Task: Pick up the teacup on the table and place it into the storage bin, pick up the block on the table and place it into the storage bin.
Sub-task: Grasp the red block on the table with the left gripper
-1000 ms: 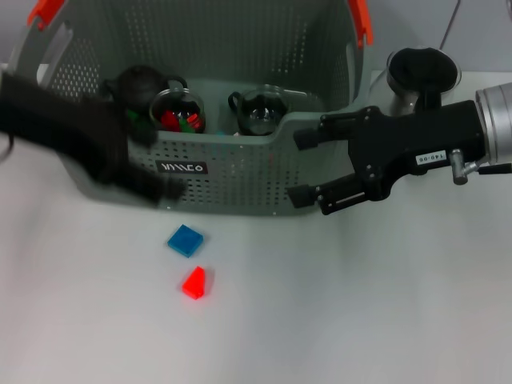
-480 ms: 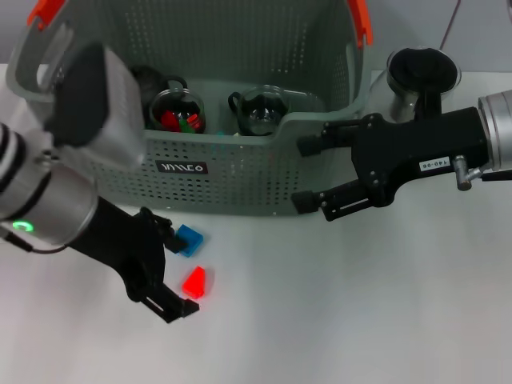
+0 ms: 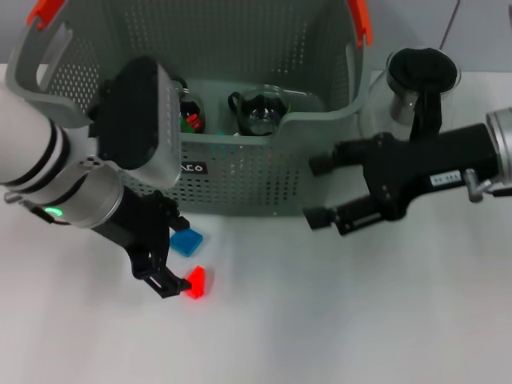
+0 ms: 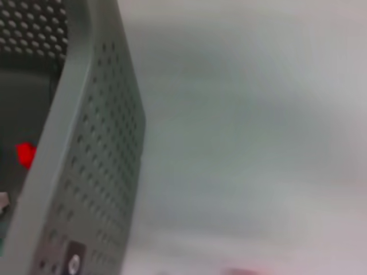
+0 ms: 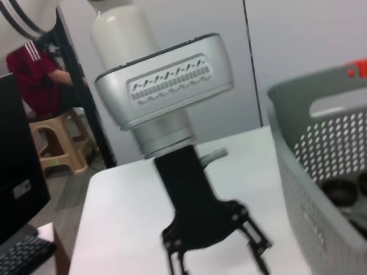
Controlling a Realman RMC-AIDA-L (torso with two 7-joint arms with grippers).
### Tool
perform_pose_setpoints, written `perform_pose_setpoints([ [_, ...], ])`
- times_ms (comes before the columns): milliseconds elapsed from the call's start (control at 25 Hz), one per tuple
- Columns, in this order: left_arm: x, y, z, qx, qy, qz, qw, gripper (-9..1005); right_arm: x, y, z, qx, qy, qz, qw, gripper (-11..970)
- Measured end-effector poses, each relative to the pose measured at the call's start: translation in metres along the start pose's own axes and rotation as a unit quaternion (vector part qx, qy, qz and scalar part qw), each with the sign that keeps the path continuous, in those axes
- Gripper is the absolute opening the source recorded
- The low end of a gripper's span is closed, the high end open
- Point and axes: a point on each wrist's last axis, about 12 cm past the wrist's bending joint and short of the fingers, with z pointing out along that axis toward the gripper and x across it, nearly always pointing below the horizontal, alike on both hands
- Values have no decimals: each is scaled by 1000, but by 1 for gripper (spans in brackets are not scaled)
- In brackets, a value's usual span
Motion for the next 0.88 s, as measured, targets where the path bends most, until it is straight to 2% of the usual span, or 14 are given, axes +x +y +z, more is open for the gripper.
perform_pose_setpoints([
  [240,-10,1,7,11,13,31,999,912,8,0,-5,-6,25,15,1000,944],
  [480,-21,-8,19,29,42,74,996,908,6,-3,-10,4,23,11,1000,944],
  [880,-31,-10,34,37,74,117,990,901,6,-4,-10,7,20,10,1000,945],
])
